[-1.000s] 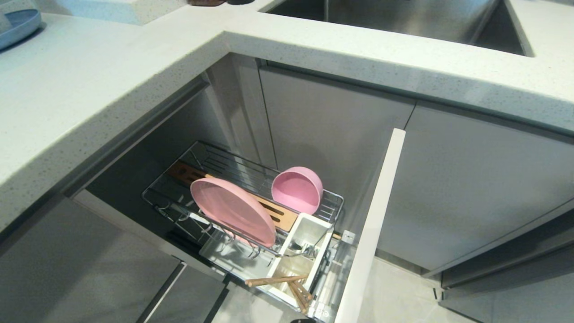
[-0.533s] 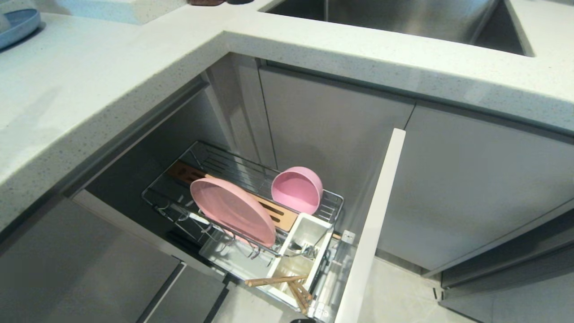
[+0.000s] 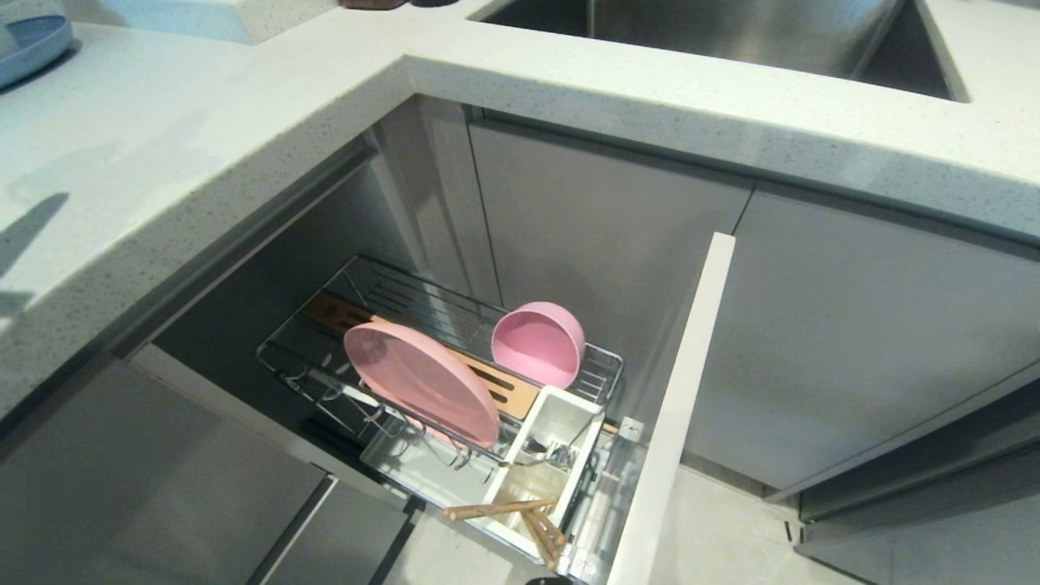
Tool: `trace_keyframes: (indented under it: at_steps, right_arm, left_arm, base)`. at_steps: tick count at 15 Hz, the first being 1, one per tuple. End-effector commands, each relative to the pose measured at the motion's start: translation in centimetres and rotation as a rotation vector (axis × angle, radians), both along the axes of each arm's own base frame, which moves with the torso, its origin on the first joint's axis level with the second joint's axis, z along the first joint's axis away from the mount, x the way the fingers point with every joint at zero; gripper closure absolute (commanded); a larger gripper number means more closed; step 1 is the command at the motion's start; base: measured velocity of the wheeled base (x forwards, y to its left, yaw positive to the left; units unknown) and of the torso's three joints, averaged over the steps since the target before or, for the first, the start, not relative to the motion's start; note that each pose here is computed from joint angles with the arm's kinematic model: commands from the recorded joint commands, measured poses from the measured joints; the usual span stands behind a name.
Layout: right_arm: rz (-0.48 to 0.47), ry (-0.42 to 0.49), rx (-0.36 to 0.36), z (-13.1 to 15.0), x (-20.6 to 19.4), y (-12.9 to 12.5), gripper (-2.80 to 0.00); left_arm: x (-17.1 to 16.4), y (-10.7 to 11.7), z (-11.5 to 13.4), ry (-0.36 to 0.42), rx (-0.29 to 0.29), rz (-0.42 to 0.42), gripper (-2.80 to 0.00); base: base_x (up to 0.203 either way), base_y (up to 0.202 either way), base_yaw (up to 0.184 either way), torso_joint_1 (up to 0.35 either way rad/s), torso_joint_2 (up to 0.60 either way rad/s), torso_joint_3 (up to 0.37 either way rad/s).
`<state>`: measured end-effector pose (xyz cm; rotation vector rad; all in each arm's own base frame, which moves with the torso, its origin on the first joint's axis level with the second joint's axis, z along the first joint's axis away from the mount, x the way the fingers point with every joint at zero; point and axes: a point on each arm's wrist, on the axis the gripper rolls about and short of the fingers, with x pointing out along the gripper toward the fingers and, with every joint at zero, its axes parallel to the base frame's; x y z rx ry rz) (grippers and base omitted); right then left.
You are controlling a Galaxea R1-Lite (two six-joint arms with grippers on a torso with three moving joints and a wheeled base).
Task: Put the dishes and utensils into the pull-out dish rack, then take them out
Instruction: Take the plate out of the cupboard
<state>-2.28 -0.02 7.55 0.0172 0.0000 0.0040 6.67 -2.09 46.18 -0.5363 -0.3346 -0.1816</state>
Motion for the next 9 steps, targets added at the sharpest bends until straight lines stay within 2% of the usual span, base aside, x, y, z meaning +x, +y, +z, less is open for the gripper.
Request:
trace_keyframes:
  at_steps: [1,5,9]
  right_arm:
    - [0.001,0.001,0.001,0.0,0.0,0.0,0.00]
    - [0.000,0.000,0.001,0.0,0.0,0.0,0.00]
    - [0.000,0.001,0.000,0.0,0.0,0.0,0.00]
  left_arm:
    - [0.9,-0.8,-0.3,0.040,-0.010,-0.058,0.00]
    - [1.2,-2.3,-0.8,0.094,-0.010,-0.192,0.00]
    - [2.7,-5.4,-1.7,0.167,0.011,-0.271,0.00]
  base:
    - [0.000,0.000,0.000,0.000,0.00,0.000]
    - [0.000,0.000,0.000,0.000,0.00,0.000]
    - [0.000,0.000,0.000,0.000,0.00,0.000]
